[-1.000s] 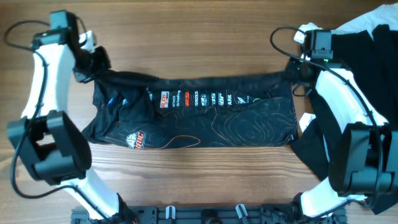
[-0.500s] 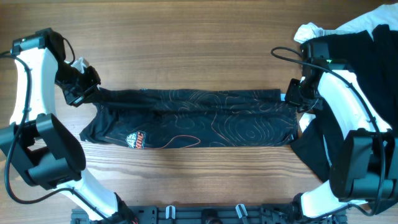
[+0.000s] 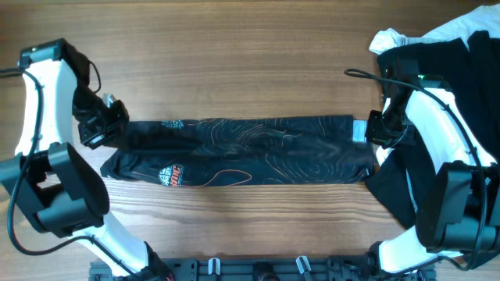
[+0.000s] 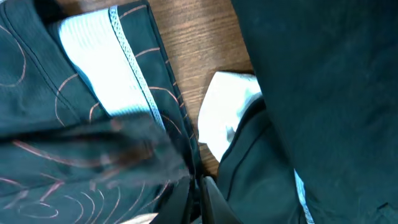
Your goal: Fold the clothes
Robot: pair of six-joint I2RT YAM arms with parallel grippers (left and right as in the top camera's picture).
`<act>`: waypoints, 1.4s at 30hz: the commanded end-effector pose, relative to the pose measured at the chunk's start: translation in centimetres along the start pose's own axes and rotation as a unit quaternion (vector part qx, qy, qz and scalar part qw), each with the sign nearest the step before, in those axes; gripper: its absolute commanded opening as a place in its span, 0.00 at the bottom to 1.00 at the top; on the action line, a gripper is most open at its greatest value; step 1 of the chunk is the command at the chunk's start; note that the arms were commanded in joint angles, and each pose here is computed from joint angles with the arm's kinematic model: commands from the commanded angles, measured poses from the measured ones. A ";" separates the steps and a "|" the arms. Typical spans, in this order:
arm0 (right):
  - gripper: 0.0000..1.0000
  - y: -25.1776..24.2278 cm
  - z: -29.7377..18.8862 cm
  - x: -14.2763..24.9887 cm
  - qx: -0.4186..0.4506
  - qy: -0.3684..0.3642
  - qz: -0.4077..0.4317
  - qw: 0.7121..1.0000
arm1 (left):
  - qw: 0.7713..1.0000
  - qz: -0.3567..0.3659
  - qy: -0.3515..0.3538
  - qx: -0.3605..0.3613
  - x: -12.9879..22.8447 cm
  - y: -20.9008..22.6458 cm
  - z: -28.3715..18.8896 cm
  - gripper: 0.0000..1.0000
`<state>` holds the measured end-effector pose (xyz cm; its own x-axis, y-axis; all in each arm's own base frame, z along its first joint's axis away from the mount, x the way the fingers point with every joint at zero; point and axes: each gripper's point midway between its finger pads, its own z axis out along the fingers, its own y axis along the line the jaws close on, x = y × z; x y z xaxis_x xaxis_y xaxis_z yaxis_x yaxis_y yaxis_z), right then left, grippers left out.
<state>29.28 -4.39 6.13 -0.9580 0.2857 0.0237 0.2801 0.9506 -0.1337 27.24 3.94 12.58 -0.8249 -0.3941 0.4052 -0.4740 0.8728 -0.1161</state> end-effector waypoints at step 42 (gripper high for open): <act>0.46 8.1 5.7 1.0 -0.226 -0.052 -0.049 0.971 | 0.989 0.007 -0.151 -0.009 -6.6 -2.0 0.6 0.66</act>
<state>31.71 0.55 0.12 -0.9681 0.1938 -0.1586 0.1612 0.9670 0.1974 33.33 4.92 8.80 -0.8837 -0.4472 0.1383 -0.4604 0.8837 -0.0842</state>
